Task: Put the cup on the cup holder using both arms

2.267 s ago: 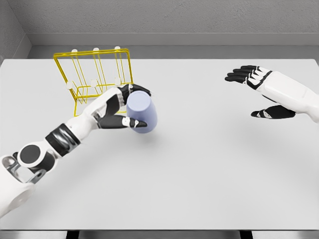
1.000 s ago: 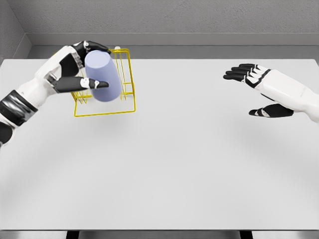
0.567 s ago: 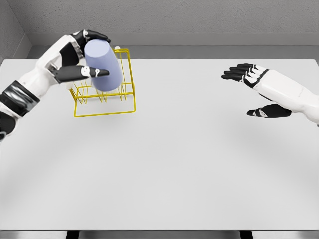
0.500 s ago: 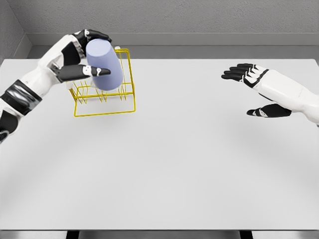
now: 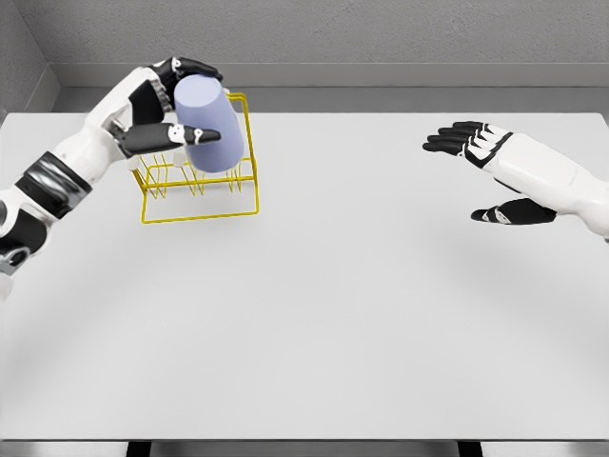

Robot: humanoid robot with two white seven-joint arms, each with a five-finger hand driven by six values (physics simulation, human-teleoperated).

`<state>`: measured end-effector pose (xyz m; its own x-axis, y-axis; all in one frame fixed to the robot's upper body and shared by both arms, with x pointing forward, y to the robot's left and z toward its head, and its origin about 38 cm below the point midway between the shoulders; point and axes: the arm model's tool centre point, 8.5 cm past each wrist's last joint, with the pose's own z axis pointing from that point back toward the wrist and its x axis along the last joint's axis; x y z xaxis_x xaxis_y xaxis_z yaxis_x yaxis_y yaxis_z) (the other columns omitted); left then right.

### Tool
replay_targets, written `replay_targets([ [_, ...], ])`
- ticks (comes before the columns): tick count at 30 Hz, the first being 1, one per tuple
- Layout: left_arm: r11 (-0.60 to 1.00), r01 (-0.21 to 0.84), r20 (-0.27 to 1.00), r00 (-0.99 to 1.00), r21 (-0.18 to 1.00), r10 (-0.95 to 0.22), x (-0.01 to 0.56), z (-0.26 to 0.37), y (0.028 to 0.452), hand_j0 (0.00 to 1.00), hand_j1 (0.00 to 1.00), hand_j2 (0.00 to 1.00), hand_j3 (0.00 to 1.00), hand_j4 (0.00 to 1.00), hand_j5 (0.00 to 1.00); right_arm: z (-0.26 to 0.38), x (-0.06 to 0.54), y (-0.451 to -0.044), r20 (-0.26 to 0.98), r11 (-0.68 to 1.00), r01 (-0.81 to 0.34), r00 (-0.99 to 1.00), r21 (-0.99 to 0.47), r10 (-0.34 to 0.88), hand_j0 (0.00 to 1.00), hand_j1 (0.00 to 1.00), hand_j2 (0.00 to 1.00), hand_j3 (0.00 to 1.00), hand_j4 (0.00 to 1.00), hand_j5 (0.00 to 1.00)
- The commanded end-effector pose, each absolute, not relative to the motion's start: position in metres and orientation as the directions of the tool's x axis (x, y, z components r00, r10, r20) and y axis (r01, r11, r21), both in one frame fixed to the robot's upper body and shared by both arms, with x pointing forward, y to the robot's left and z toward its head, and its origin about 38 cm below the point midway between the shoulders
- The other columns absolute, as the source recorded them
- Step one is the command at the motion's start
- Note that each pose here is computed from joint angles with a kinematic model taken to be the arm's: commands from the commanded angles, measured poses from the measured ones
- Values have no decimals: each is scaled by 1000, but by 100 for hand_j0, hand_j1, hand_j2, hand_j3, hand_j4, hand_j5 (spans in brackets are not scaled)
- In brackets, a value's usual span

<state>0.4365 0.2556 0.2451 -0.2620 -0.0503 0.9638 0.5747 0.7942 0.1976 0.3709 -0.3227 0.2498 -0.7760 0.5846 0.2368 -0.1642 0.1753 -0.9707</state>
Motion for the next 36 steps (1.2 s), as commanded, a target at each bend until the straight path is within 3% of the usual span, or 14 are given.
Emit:
replay_targets([
  [1, 794, 576, 965, -257, 194, -50, 437, 244, 255, 62, 62, 62, 62, 62, 62, 250, 371, -323, 242, 182, -166, -775, -969, 583, 100, 100, 100, 100, 100, 100],
  [5, 798, 573, 967, -250, 188, -48, 441, 243, 253, 68, 68, 68, 68, 68, 68, 251, 371, -323, 241, 182, -165, -776, -969, 582, 100, 100, 100, 100, 100, 100],
  [8, 794, 575, 969, -235, 199, -73, 442, 243, 252, 100, 100, 100, 100, 100, 100, 250, 371, -323, 242, 182, -166, -775, -969, 583, 100, 100, 100, 100, 100, 100],
  [22, 792, 572, 964, -253, 214, -78, 444, 249, 251, 100, 100, 100, 100, 100, 100, 250, 371, -323, 242, 182, -166, -775, -969, 583, 100, 100, 100, 100, 100, 100],
  [25, 789, 577, 963, -259, 213, -71, 443, 250, 249, 88, 88, 88, 88, 88, 88, 250, 371, -323, 242, 182, -166, -775, -969, 583, 100, 100, 100, 100, 100, 100],
  [36, 778, 579, 934, -357, 245, -28, 425, 264, 258, 90, 90, 90, 90, 90, 90, 251, 371, -323, 241, 181, -166, -775, -969, 584, 100, 100, 100, 100, 100, 100],
])
